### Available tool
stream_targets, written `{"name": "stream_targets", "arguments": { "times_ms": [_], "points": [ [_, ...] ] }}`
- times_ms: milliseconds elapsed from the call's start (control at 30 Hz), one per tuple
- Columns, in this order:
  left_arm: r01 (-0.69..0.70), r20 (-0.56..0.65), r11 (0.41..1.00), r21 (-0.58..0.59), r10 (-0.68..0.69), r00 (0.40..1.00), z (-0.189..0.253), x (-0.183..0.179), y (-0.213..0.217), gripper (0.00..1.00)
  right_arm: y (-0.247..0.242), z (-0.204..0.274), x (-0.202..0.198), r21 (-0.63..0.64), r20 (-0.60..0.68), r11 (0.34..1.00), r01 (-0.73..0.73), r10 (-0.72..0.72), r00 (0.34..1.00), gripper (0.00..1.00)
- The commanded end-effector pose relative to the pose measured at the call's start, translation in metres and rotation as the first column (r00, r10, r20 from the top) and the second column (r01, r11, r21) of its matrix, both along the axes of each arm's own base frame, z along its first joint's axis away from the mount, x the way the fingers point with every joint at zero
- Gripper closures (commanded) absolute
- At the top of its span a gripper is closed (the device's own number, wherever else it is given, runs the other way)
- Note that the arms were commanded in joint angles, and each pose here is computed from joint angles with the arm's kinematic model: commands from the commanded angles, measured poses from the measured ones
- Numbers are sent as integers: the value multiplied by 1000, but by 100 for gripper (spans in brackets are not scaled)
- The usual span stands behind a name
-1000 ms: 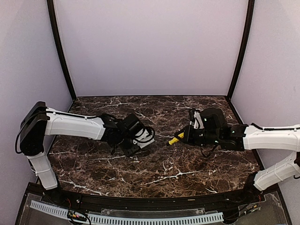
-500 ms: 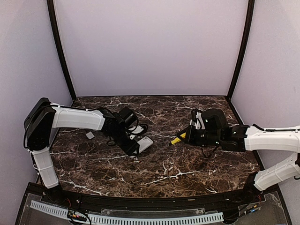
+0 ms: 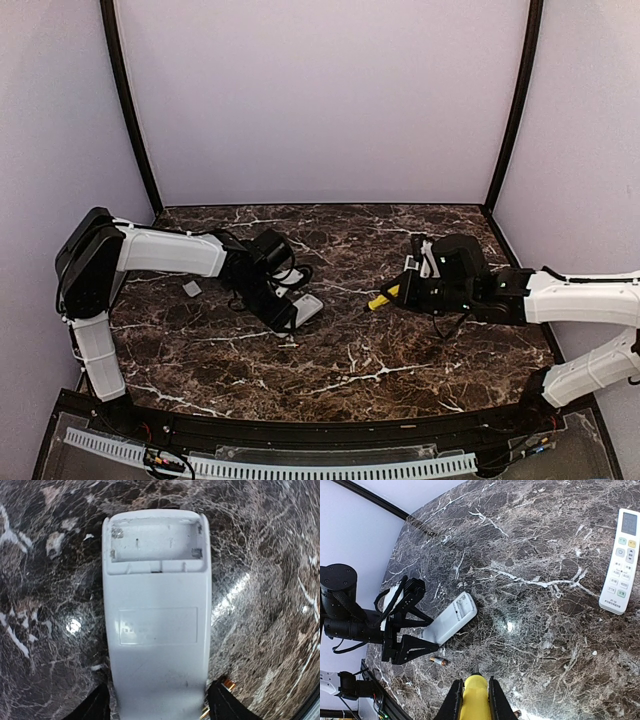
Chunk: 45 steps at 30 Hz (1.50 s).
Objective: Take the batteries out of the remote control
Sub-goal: Place the remote control without batteries at the center of the board, then place the screwdriver at the center of the board.
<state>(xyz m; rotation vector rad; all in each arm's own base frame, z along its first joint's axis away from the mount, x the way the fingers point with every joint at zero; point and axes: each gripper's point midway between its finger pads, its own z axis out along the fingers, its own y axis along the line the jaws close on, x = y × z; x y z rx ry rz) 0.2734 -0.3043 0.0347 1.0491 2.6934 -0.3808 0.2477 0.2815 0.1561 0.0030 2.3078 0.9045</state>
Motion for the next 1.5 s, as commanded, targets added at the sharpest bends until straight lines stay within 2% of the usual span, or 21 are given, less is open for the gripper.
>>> {"name": "stream_targets", "arguments": {
  "times_ms": [0,100,267,367,467,700,867,1000,1100,1467],
  "points": [
    [-30,20,999,-19,30,999,12,7,-1,29,4,-5,-1,7,-16,1000,-4,4,1000,100],
    [-38,46,998,-40,40,998,19,10,-2,21,9,-10,-1,9,-33,1000,-22,22,999,100],
    [-53,79,997,-62,58,995,31,13,-2,19,18,-12,0,41,-45,998,-47,49,998,100],
    [-87,186,990,-107,106,977,59,29,7,19,30,-19,-3,72,-86,992,-108,114,990,100],
    [-145,336,974,-173,197,921,106,55,36,15,38,-28,-4,86,-133,986,-140,150,980,100],
    [-341,253,862,-375,449,857,154,85,115,13,48,-40,5,202,-215,967,-156,199,956,100],
    [-371,269,823,-431,509,818,169,87,138,14,45,-66,11,130,-313,984,-121,157,937,100],
    [-355,343,826,-437,518,783,185,88,146,15,39,-78,18,55,-330,995,-89,102,938,90],
    [-343,388,822,-454,529,755,197,86,152,15,37,-81,22,29,-330,997,-74,79,941,79],
    [-325,424,829,-454,522,740,206,86,154,15,32,-90,33,-62,-322,996,-58,35,946,48]
  ]
}}
